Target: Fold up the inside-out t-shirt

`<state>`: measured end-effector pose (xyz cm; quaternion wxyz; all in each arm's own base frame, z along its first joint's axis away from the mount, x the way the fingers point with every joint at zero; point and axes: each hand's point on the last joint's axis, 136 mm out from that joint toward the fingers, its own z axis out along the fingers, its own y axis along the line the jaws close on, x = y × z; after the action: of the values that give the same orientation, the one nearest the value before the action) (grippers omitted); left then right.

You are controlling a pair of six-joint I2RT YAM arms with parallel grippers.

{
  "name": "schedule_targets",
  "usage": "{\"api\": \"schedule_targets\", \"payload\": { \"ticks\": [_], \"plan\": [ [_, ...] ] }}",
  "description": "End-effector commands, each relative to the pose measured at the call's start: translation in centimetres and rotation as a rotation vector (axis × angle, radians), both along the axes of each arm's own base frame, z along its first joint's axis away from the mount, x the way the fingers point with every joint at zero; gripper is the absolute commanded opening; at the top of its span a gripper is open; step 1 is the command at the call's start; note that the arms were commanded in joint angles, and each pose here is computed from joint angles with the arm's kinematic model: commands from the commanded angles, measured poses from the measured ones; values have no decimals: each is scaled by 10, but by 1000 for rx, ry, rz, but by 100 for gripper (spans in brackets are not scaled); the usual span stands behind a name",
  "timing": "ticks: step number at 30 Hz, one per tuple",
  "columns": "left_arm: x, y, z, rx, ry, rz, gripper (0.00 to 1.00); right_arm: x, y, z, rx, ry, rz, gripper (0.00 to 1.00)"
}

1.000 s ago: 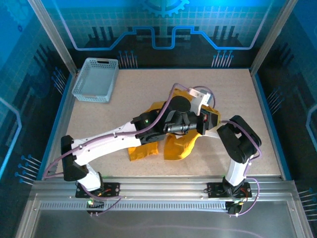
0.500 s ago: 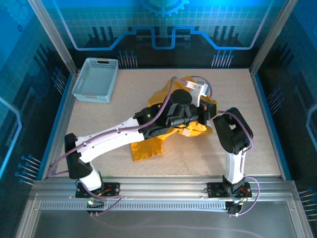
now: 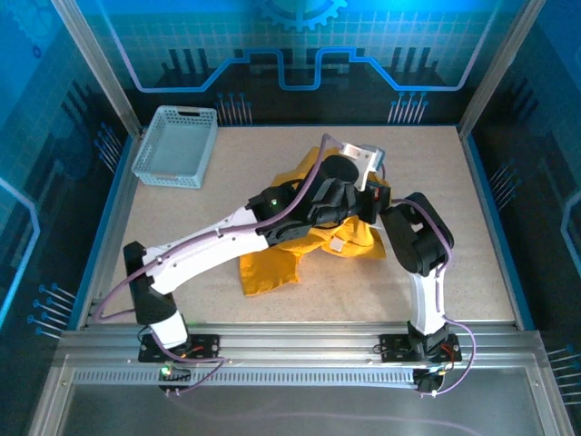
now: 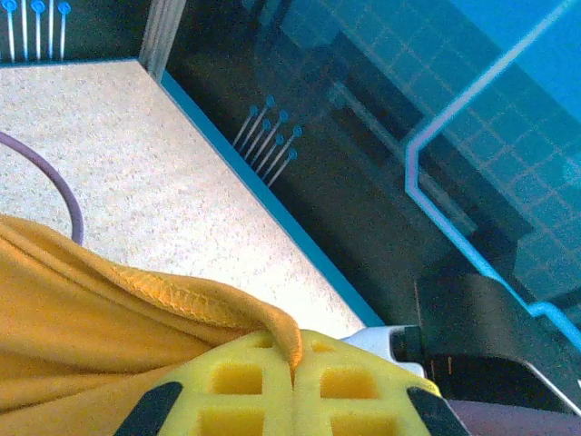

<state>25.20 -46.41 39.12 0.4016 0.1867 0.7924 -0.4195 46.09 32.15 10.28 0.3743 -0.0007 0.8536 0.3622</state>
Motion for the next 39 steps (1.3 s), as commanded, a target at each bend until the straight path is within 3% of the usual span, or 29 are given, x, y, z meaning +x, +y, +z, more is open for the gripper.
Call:
{"api": "schedule_targets", "payload": {
  "ticks": [1, 11, 16, 18, 21, 24, 30, 35, 39],
  "plan": [
    [-104, -60, 92, -300, -102, -490, 0, -12, 35, 2, -140, -86, 47, 92],
    [-119, -68, 96, -344, -68, -586, 0, -8, 27, -81, -360, 127, 0, 93],
    [-90, -38, 95, -256, -161, -404, 0, -9, 26, -87, -449, 212, -12, 92],
    [-72, -18, 94, -244, -179, -309, 0, -10, 26, -86, -435, 228, -5, 89],
    [-68, -12, 95, -250, -191, -296, 0, -16, 32, -92, -407, 295, 21, 88],
    [-78, -36, 87, -276, -126, -377, 0, -26, 58, -96, -356, 336, 115, 88],
    [-110, -93, 65, -248, -14, -569, 0, -32, 105, -57, -18, 286, 258, 89],
    [-109, -109, 48, -215, 35, -599, 0, -13, 86, -32, -131, 188, 174, 92],
    [-105, -106, 45, -197, 24, -577, 0, -10, 74, -40, -190, 206, 147, 92]
  ]
}}
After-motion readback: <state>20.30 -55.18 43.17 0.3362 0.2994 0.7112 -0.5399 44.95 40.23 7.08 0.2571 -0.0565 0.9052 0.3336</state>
